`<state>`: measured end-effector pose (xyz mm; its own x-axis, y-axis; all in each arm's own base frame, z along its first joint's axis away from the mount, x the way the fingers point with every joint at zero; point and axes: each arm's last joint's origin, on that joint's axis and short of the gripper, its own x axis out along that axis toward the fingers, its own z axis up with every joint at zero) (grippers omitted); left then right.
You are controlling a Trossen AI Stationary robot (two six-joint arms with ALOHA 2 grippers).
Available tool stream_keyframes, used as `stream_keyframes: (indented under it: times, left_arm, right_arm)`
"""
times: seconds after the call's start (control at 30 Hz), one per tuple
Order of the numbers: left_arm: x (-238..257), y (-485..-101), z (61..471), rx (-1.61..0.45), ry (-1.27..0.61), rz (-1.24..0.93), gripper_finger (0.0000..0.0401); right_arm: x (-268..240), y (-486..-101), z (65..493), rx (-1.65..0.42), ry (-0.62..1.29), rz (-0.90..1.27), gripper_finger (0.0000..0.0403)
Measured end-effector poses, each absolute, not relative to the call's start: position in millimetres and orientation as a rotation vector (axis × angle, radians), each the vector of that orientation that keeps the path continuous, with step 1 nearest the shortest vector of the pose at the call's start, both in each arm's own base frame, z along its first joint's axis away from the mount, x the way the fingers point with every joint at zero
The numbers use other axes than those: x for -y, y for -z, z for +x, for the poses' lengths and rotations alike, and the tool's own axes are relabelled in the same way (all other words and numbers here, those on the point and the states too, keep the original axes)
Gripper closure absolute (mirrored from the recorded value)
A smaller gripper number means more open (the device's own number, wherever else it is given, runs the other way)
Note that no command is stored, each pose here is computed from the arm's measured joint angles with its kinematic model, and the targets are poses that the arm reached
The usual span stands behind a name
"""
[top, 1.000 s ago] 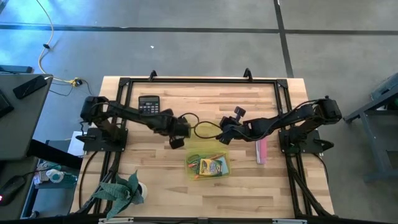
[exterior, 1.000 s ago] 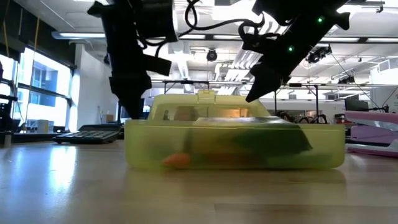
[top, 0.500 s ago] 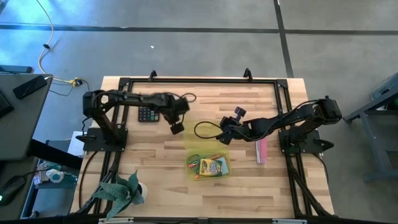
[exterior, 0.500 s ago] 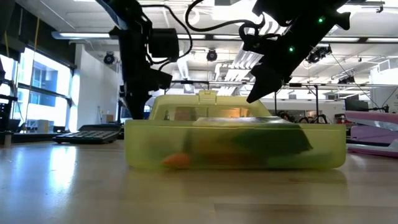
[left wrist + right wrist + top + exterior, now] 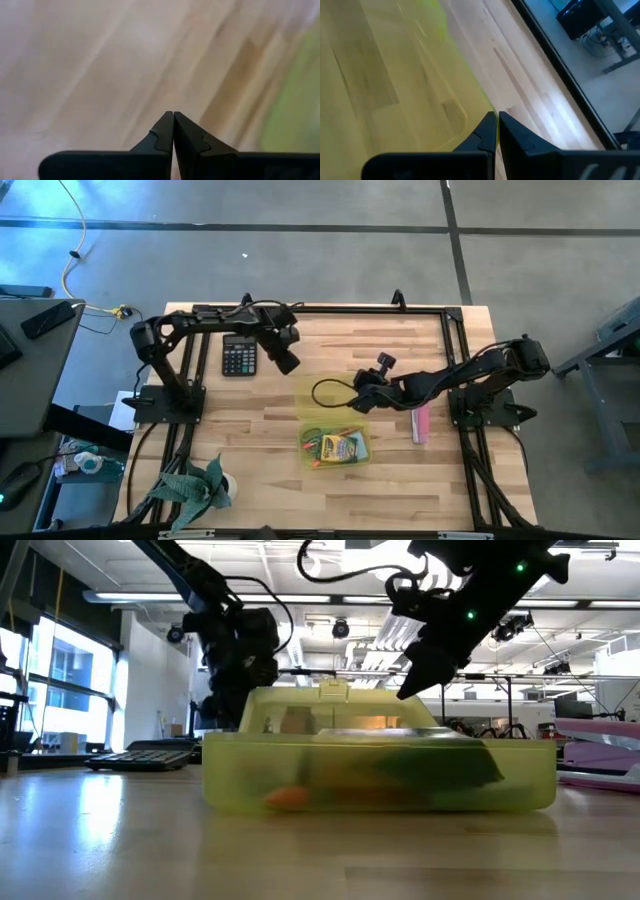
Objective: Pack school essentials
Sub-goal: Close the yellow supply box
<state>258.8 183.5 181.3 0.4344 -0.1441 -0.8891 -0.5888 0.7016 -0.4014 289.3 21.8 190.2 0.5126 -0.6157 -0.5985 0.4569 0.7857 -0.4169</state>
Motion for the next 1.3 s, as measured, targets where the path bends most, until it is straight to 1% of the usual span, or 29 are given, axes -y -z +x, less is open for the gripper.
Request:
stream_keyframes:
  times: [0.17,0.33,0.47,0.6,1.0,1.3]
  left_arm:
    - [-180,-174,269,-1.068,-0.18,-0.835,0.0401]
    - [-180,-167,279,-1.026,-0.141,-0.862,0.0401]
    - [-180,-165,283,-0.978,-0.05,-0.921,0.0401]
    - [-178,-166,285,-0.973,-0.037,-0.937,0.0401]
    - [-167,-168,291,-0.96,0.082,-0.973,0.0401]
    - [-164,-168,293,-0.966,0.087,-0.975,0.0401]
  right_arm:
    - [-28,-200,294,-0.774,0.646,-0.246,0.0399]
    - [-33,-207,298,-0.757,0.63,-0.265,0.0399]
    - [-32,-207,297,-0.76,0.641,-0.27,0.0399]
    - [-32,-207,297,-0.76,0.649,-0.272,0.0399]
    - [-32,-207,297,-0.76,0.65,-0.272,0.0399]
    - [-32,-207,297,-0.76,0.652,-0.272,0.0398]
